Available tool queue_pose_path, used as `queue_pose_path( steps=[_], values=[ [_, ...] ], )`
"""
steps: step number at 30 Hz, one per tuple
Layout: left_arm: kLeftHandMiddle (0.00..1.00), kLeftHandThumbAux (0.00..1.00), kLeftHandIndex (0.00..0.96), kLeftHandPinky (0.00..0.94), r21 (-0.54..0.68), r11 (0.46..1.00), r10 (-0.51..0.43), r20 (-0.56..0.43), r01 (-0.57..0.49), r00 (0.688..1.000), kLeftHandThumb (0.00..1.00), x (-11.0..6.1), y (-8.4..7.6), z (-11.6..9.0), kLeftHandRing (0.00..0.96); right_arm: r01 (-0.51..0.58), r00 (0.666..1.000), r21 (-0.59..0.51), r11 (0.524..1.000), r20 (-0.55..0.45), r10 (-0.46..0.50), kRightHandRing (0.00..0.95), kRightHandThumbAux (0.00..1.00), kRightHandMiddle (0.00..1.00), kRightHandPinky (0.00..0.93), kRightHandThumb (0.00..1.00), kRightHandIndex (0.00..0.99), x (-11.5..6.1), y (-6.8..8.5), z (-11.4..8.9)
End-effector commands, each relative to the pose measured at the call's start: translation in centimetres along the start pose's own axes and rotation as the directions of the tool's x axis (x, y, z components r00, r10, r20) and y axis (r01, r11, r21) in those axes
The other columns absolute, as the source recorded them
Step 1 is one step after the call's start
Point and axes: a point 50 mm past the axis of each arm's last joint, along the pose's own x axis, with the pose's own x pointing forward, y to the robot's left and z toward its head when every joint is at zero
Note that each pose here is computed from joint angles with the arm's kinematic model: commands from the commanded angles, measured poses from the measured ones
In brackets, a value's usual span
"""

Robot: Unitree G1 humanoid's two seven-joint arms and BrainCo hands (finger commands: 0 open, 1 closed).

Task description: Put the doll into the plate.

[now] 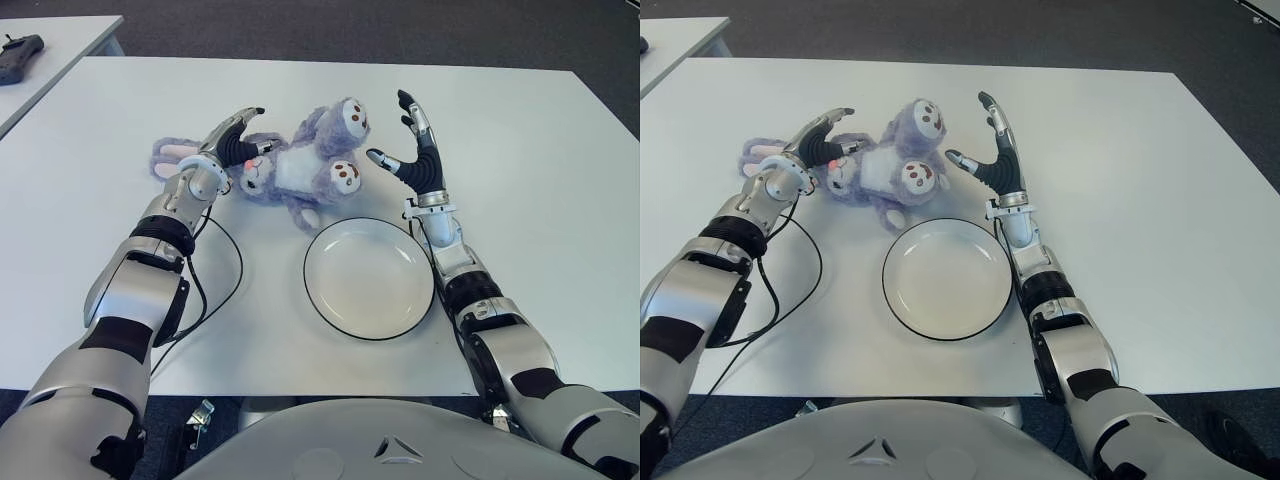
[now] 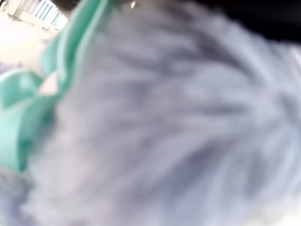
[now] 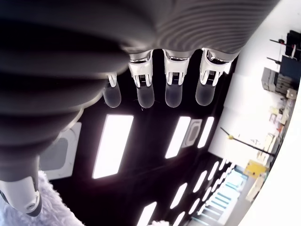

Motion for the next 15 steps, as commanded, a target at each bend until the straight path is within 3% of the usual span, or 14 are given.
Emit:
queue_pose_path(
  steps=[1,15],
  values=[
    [0.0,0.418,0.0,0.082,0.001,0.994,-0.108,-0.104,0.109,0.989,0.2,-1.5,-3.09,-2.28,0.041,-0.048,0.961,0.032,0.998,-0.272,0.055,0.059,0.565,0.078,0.077,0.139,0.062,-6.75,1.14,-4.43],
    [0.002,0.428,0.0,0.073,0.004,0.994,-0.11,-0.108,0.111,0.988,0.21,-1.66,-3.31,-2.46,0.035,-0.088,0.966,0.034,0.996,-0.241,0.093,0.067,0.564,0.083,0.086,0.155,0.076,-5.78,0.75,-4.21]
  ],
)
